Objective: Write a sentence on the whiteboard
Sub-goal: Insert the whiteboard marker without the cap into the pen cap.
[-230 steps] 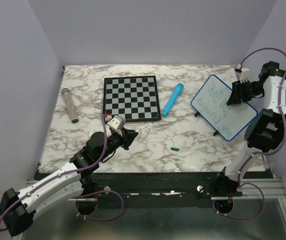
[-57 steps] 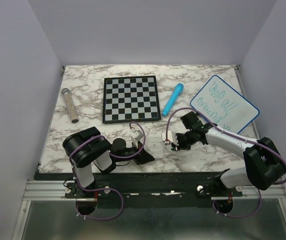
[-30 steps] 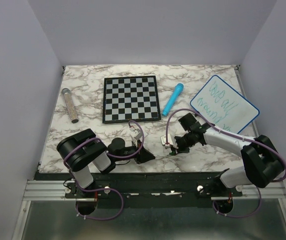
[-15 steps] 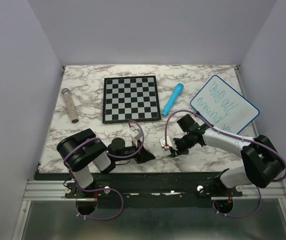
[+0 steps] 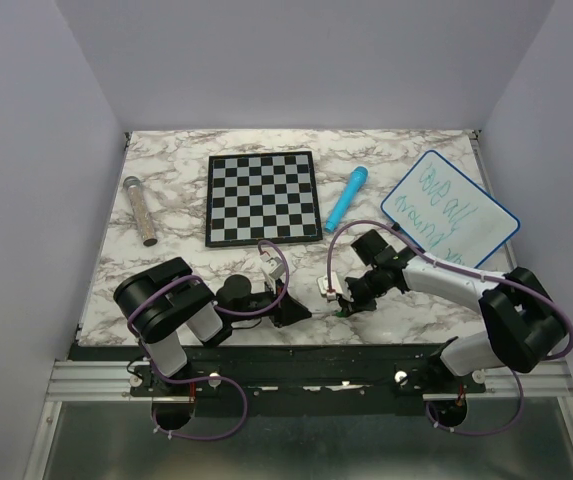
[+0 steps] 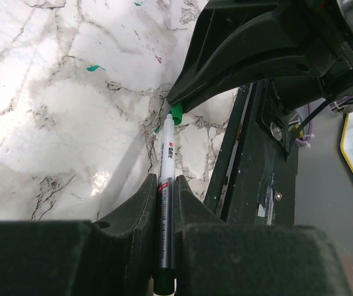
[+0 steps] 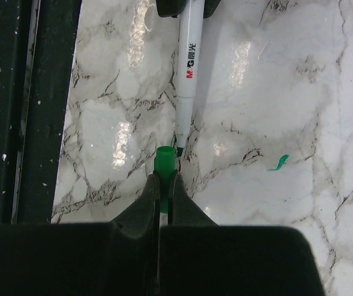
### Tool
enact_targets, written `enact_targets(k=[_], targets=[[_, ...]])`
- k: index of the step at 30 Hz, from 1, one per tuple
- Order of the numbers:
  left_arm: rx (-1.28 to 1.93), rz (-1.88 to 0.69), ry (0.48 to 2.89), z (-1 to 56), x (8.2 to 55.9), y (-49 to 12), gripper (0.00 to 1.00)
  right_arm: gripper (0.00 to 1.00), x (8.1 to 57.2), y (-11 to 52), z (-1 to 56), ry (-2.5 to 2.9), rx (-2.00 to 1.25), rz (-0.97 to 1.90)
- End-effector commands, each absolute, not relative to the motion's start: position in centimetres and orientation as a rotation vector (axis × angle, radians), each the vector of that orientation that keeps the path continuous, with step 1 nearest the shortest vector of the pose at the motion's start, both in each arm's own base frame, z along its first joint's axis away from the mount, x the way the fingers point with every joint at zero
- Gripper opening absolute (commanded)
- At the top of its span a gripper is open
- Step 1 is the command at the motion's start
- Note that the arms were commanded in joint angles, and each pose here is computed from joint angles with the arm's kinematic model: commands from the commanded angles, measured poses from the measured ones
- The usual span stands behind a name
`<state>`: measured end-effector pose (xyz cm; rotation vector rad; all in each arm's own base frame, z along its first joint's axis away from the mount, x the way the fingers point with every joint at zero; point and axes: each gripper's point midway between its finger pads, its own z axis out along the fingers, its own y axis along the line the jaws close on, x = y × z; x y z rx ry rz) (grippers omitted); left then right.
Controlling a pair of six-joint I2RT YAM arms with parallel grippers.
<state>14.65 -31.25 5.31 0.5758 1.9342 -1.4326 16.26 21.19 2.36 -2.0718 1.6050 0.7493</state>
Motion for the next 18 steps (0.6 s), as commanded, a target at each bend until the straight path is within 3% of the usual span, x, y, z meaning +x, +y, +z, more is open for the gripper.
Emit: enact_targets(k=[1, 18], targets=[[0.612, -1.517, 1.516, 13.2, 15.4, -32.5, 0.0, 0.01, 16.5, 22.0, 2.7, 1.598, -2.059, 0.773], [0.602, -1.504, 1.515, 13.3, 15.2, -32.0, 0.0, 0.0, 17.5, 21.7, 2.4, 1.699, -2.024, 0.716]])
